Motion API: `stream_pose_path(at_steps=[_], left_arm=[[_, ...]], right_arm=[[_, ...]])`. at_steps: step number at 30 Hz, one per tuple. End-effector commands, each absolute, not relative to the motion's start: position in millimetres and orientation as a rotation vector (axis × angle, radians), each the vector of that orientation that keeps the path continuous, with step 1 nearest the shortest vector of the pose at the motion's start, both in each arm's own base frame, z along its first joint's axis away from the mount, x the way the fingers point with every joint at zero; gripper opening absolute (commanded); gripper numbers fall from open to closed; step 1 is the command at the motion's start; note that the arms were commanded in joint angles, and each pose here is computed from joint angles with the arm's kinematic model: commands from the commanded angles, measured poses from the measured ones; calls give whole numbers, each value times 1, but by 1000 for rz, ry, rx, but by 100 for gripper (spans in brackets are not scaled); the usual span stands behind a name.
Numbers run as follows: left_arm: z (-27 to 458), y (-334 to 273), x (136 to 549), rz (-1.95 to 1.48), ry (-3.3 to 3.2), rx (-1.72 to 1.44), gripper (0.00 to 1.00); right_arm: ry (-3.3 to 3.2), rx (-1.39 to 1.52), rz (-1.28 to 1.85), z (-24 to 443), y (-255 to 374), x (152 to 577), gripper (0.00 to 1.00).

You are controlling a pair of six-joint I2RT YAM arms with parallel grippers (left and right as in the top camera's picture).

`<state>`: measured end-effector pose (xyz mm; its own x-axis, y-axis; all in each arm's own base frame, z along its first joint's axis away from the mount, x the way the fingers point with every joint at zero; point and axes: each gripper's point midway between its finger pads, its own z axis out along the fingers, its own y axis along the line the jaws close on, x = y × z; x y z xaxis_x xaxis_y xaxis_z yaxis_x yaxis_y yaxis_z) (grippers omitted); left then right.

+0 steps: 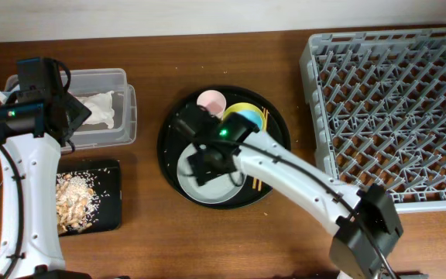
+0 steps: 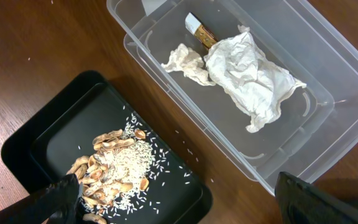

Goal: Sort waste into correct bins and load items into the dishwasher rack
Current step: 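Reach the right gripper to the white plate and grasp its edge, then carry the white plate to the dish rack with the right gripper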

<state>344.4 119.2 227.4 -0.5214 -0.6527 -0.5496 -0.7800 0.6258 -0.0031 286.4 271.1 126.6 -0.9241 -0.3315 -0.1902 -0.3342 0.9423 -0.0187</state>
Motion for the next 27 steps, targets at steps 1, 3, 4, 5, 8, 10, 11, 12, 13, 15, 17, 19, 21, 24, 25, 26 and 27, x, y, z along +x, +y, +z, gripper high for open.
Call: stream_pose_path(at_steps=[1, 3, 4, 5, 8, 10, 11, 12, 13, 15, 17, 19, 21, 24, 25, 26, 27], left_arm=[[231, 122, 343, 350, 2330, -1122, 99], [231, 122, 343, 350, 2330, -1122, 99], [231, 122, 343, 350, 2330, -1122, 99], [231, 122, 343, 350, 2330, -1122, 99], [231, 122, 343, 350, 2330, -1122, 99], [231, 122, 343, 350, 2330, -1122, 99], [231, 122, 343, 350, 2330, -1122, 99], [231, 122, 343, 350, 2330, -1122, 99], [231, 122, 343, 350, 2330, -1122, 99], [231, 122, 343, 350, 2330, -1122, 99], [231, 122, 343, 350, 2330, -1122, 99], [231, 122, 343, 350, 2330, -1122, 99], [231, 122, 343, 350, 2330, -1122, 99], [231, 122, 343, 350, 2330, -1122, 100], [231, 122, 343, 350, 2330, -1122, 99], [231, 122, 343, 350, 2330, -1122, 99], [231, 122, 343, 350, 2330, -1122, 99]], right_arm=[[2913, -141, -144, 134, 215, 315, 98], [3010, -440, 339, 134, 260, 298, 99], [2990, -470, 375, 135, 270, 297, 99], [2964, -483, 343, 135, 273, 299, 99], [2940, -158, -31, 131, 220, 321, 98], [2992, -76, -70, 120, 195, 322, 99], [3040, -46, -59, 107, 186, 317, 100], [3083, -30, -42, 94, 183, 309, 98], [3120, -24, -16, 79, 183, 300, 97], [3136, -26, 91, 58, 193, 295, 91], [3123, 35, 159, 44, 200, 295, 85], [3096, -1, 195, 38, 211, 295, 82], [3061, -76, 229, 38, 231, 293, 74], [3027, -1, 107, 29, 222, 292, 70], [3026, -2, 109, 26, 221, 291, 70], [3014, 0, 86, 25, 218, 293, 70], [3008, 0, 80, 25, 218, 294, 70]])
